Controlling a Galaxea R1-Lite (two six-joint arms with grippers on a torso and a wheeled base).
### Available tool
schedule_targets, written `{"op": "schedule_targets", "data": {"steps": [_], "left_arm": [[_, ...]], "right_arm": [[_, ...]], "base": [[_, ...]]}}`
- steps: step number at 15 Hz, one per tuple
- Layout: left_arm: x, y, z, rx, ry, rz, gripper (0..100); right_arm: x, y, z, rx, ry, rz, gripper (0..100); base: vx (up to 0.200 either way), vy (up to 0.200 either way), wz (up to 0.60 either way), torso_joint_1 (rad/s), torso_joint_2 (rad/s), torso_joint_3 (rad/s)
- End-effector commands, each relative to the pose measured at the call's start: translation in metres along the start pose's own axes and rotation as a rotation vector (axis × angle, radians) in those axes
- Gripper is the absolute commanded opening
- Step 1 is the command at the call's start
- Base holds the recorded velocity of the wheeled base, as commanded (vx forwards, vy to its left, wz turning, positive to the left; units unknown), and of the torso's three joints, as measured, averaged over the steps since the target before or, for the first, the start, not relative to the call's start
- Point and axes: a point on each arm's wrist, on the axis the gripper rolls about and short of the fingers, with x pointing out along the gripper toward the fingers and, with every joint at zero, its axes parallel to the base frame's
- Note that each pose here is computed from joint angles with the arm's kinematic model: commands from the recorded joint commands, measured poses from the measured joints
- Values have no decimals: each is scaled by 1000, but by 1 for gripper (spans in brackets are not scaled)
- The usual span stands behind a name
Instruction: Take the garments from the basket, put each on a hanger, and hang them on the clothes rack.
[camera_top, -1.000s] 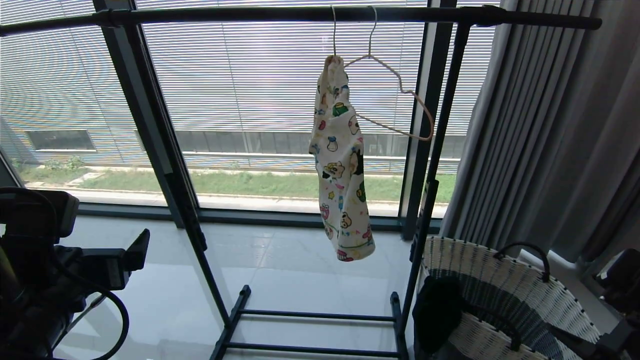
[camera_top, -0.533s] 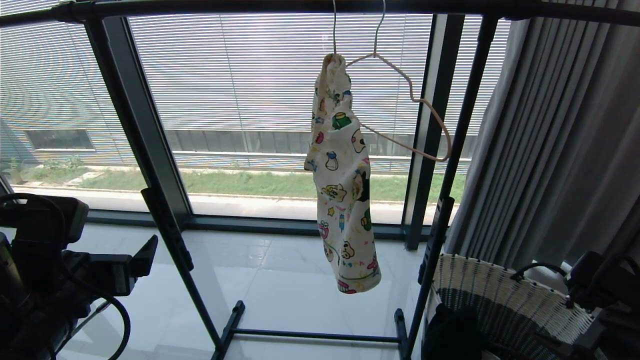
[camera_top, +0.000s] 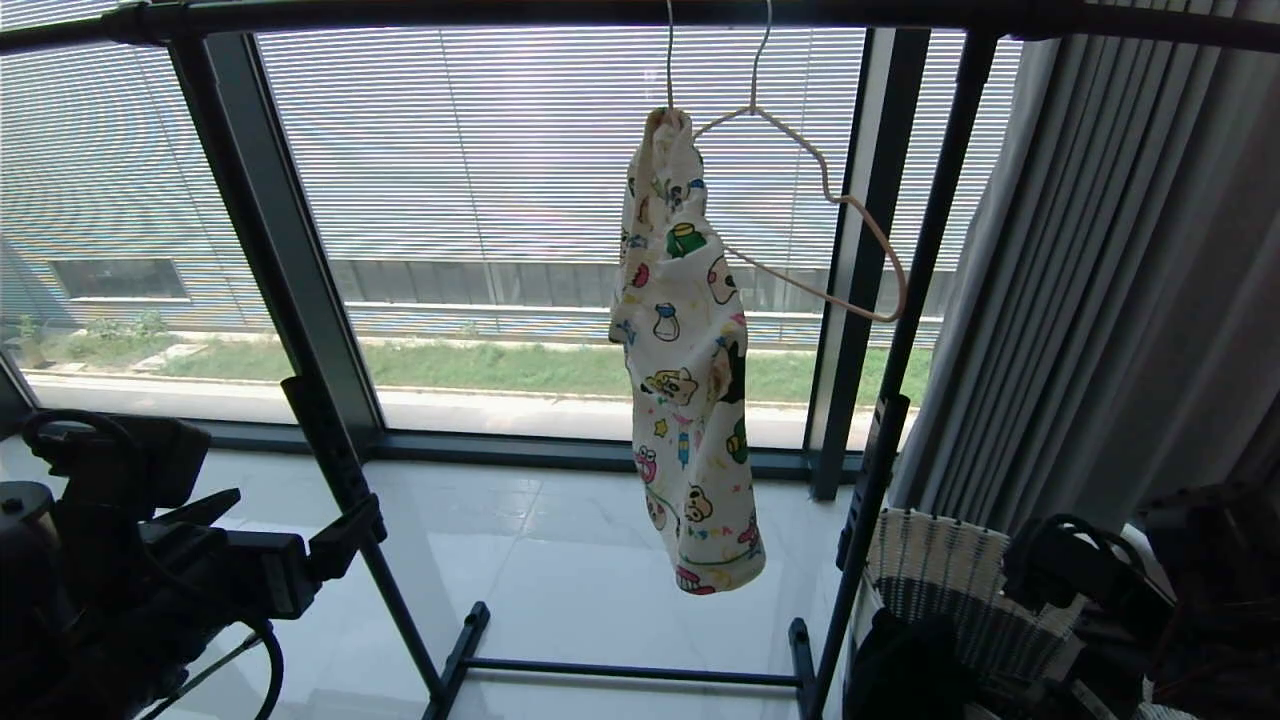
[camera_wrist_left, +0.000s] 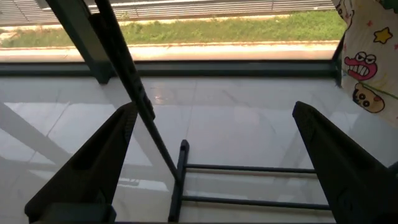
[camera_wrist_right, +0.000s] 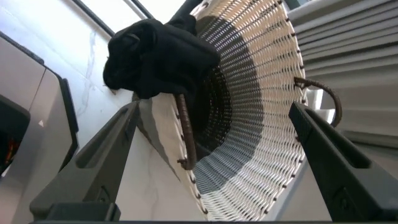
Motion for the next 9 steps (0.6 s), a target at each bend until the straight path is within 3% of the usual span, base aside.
{"op": "schedule_targets", "data": {"steps": [1, 5, 9], "left_arm": [[-2, -7, -1, -46, 51, -42, 100], [-16, -28, -5, -60, 161, -226, 100], [-16, -33, -9, -52, 182, -297, 100]], "right_arm": [[49, 9, -3, -18, 93, 43, 100], [83, 19, -1, -39, 84, 54, 100], [102, 23, -1, -40, 90, 27, 100]], "base": [[0, 0, 0, 0, 0, 0], [0, 0, 0, 0, 0, 0], [0, 0, 0, 0, 0, 0]]}}
